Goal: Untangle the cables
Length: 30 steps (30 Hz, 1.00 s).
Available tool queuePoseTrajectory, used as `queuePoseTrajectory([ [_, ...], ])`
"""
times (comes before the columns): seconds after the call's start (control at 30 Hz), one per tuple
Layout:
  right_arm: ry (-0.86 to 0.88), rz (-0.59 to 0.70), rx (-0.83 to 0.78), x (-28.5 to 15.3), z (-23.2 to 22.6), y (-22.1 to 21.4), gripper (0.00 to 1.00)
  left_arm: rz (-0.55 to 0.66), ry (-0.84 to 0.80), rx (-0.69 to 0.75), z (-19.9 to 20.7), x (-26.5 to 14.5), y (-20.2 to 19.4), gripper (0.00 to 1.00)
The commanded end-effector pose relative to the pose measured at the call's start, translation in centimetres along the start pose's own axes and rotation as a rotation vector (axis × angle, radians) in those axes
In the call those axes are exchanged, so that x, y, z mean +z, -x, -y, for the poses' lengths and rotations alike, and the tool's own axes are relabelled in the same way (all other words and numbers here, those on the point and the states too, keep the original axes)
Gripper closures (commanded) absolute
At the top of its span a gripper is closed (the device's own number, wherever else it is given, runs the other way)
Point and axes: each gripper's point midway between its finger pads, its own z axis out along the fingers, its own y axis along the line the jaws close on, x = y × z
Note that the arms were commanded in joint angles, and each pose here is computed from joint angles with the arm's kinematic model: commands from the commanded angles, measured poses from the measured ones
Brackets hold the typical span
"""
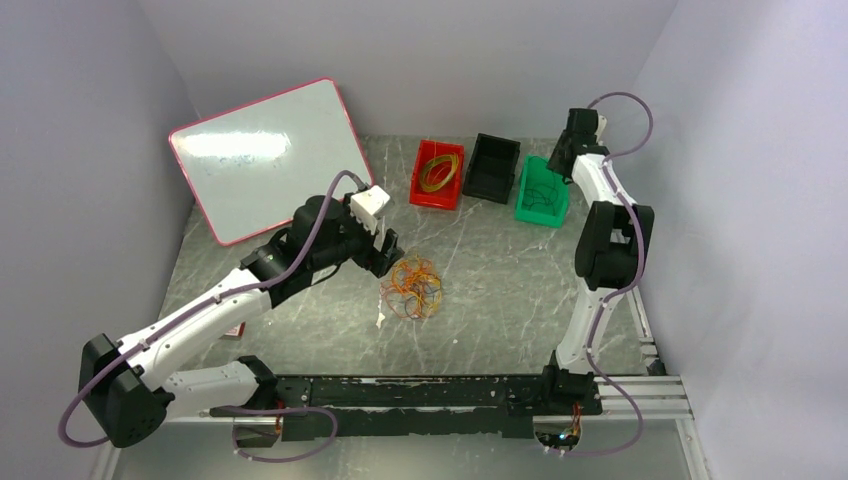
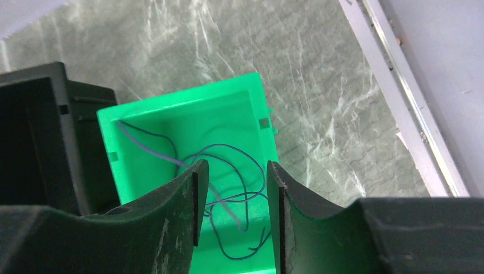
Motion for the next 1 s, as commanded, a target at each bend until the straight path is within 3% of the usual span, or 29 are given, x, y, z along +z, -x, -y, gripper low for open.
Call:
queuePoseTrajectory([
  [0.0, 0.036, 0.105, 0.009, -2.0, -0.6, 3.4, 0.53, 0.034, -0.02, -0.004, 0.3, 0.0, 1.3, 0.13],
  [0.27, 0.049, 0.093, 0.008, -1.8, -1.0, 2.9, 0.51, 0.036, -0.017, -0.006, 0.3, -0.2, 1.3, 0.13],
  [0.63, 0.021, -0.031, -0.028, 1.0, -0.8, -0.2, 0.61, 0.037, -0.021, -0.006, 0.3, -0.2, 1.4, 0.13],
  [0.97, 0.03, -0.04, -0.029, 1.0, -0.9, -0.6, 0.64, 0.036, -0.021, -0.006, 0.3, -0.1, 1.3, 0.14],
])
